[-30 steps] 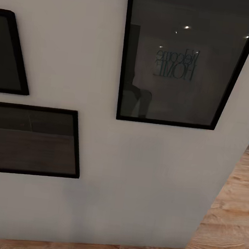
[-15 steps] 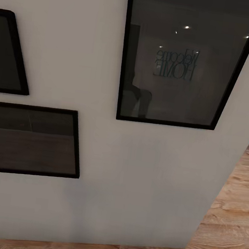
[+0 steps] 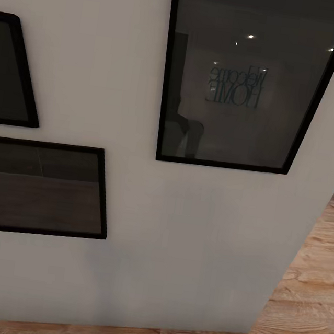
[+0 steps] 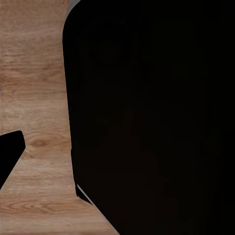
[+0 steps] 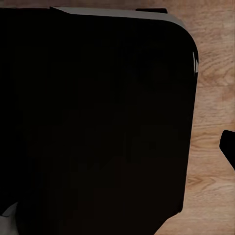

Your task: Pick up the two gym shoes and the two sandals from the corridor floor and place them onto the hallstand (shoe rack) in the corridor, making sure they are on the rack and not on the floor. Arrange them so the two gym shoes are next to each other and the two sandals are next to each other.

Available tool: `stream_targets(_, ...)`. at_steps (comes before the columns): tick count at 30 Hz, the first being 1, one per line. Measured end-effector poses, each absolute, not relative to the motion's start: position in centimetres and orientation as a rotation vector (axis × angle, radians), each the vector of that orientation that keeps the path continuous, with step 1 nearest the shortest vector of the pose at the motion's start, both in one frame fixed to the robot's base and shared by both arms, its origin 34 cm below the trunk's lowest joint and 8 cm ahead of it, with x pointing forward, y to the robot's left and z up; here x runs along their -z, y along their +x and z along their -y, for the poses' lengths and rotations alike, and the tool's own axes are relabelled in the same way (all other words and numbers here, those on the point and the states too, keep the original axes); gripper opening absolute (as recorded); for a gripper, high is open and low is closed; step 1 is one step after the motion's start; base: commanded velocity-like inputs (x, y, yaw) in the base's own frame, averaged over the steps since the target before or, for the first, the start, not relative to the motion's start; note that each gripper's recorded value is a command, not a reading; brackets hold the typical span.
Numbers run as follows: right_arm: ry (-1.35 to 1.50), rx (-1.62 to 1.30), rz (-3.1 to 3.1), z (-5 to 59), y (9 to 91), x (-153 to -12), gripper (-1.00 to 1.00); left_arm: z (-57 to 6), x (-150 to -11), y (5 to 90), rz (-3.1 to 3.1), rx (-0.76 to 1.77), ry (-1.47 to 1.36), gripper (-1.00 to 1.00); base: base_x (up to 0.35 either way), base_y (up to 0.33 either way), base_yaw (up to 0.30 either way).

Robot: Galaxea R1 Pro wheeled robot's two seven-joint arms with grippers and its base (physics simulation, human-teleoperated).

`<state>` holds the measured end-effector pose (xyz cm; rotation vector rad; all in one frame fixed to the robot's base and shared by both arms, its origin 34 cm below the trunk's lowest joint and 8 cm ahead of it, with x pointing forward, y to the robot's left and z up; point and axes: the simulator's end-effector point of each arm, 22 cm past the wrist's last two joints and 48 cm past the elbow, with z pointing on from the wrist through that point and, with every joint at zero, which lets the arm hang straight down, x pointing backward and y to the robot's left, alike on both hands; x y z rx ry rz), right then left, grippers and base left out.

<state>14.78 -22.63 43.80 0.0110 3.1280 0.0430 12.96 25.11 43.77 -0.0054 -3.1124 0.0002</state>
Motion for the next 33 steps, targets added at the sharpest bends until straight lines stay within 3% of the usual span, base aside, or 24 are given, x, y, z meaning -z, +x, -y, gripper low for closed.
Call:
stream_targets(11, 0.008, -0.04, -3.045, 22.7, 17.5, -43.9, 1.0, -25.0, -43.8, 14.2, 3.15, -0.002, -0.005, 1.0, 0.0, 0.0, 0.0)
stream_targets(20, 0.008, -0.025, -2.91, 23.4, 20.6, -44.4, 1.0, -25.2, -44.8, 20.7, 3.448, 0.001, -0.004, 1.0, 0.0, 0.0, 0.0)
stream_targets(33, -0.012, 0.082, -2.71, 29.3, 26.7, -46.1, 1.0, -26.2, -45.7, 24.3, 3.562, 0.02, -0.031, 1.0, 0.0, 0.0, 0.0)
